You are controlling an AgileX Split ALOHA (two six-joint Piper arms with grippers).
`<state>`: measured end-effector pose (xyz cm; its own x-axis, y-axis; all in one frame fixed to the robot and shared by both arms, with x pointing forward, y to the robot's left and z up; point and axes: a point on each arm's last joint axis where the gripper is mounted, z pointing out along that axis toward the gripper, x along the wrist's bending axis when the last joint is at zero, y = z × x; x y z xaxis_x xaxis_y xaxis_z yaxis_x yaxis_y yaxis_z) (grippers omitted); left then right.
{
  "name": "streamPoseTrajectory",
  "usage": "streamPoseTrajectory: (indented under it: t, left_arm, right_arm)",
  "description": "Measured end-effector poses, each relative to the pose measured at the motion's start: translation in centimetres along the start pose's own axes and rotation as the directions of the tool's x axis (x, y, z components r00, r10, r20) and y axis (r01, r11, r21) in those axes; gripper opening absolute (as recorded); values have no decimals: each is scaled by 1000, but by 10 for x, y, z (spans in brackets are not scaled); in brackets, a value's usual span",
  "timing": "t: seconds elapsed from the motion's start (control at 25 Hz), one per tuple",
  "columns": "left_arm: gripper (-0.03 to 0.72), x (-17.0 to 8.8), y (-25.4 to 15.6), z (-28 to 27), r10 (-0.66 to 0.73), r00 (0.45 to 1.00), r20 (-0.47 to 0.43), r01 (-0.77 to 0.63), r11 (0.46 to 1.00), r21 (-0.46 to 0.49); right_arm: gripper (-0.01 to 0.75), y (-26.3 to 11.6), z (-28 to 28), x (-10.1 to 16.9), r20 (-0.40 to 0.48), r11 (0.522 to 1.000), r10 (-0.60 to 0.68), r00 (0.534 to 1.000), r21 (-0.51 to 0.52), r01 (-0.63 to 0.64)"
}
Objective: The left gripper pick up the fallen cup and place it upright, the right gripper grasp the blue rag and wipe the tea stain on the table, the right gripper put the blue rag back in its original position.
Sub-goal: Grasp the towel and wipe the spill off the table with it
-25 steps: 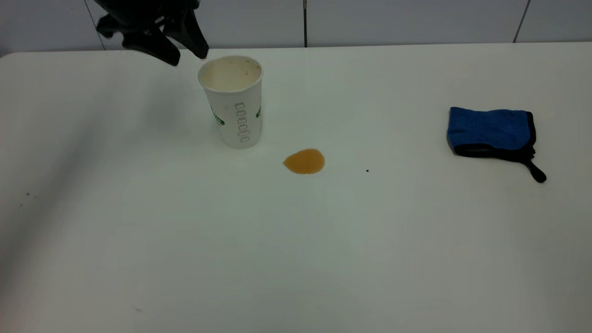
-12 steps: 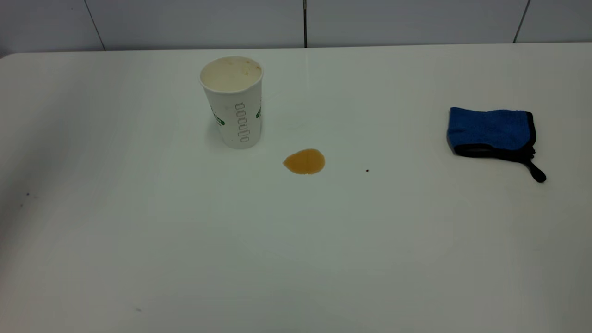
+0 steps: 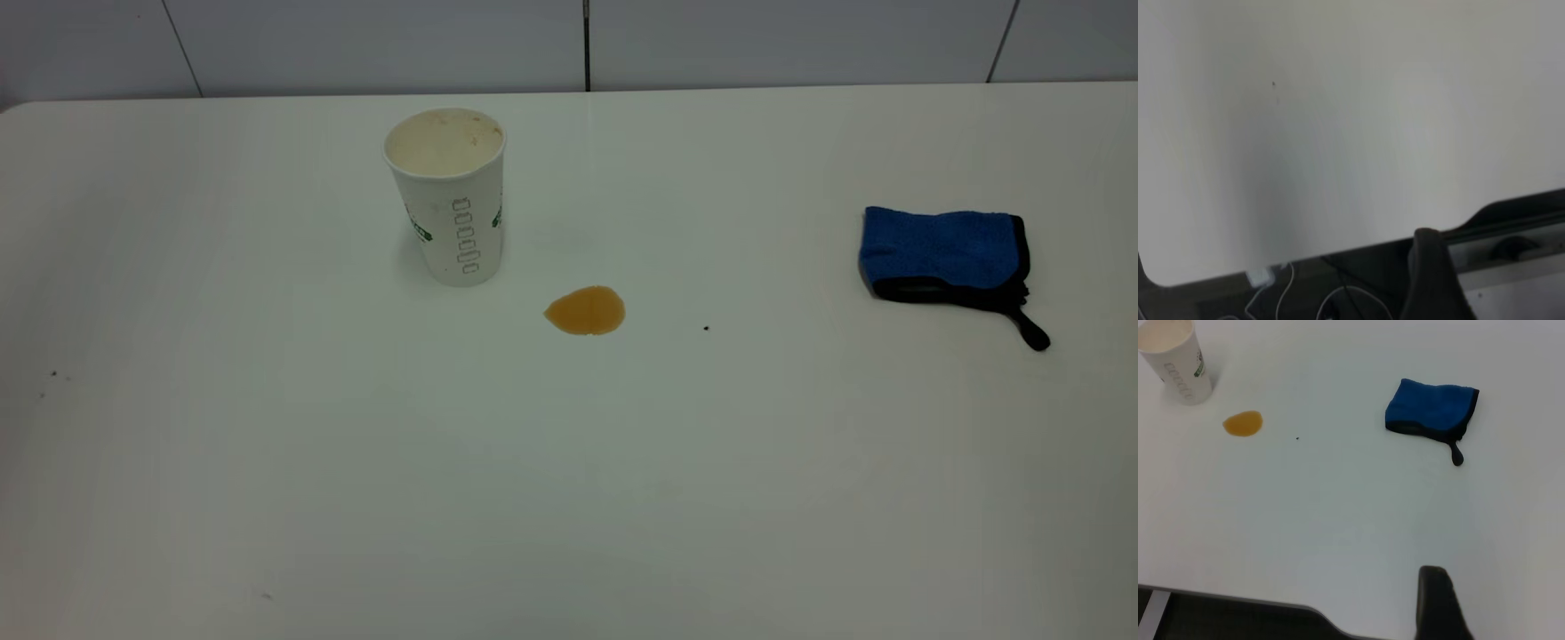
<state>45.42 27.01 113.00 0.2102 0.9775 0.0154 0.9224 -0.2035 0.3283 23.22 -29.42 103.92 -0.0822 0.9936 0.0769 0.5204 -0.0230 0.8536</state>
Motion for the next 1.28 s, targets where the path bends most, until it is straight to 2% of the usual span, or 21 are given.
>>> streamPoseTrajectory:
  t: [0.2, 0.36, 0.52, 0.6, 0.76, 0.88, 1.0, 1.28]
  left_arm:
    - [515, -5, -76, 23, -35, 999, 3, 35, 996, 80]
    - [515, -8, -131, 47, -61, 998, -3, 61, 994, 96]
    - [515, -6, -174, 49, -113, 993, -32, 112, 993, -23]
    - [515, -7, -187, 39, -137, 989, -46, 130, 983, -132]
    - [515, -10, -210, 23, -183, 980, -71, 151, 934, -323]
    - [515, -14, -225, 16, -205, 975, -83, 152, 895, -418]
    - [515, -17, -234, 14, -212, 973, -88, 147, 870, -470]
    - [515, -20, -248, 15, -213, 973, -91, 136, 843, -521]
  right_arm:
    - [490, 0, 0, 0, 0, 1000, 0, 1000, 0, 0]
    - [490, 0, 0, 0, 0, 1000, 0, 1000, 0, 0]
    - [490, 0, 0, 0, 0, 1000, 0, 1000, 0, 0]
    - [490, 0, 0, 0, 0, 1000, 0, 1000, 0, 0]
    - [490, 0, 0, 0, 0, 1000, 0, 1000, 0, 0]
    - [490, 0, 0, 0, 0, 1000, 0, 1000, 0, 0]
    - [490, 0, 0, 0, 0, 1000, 0, 1000, 0, 0]
    - [490, 0, 0, 0, 0, 1000, 0, 1000, 0, 0]
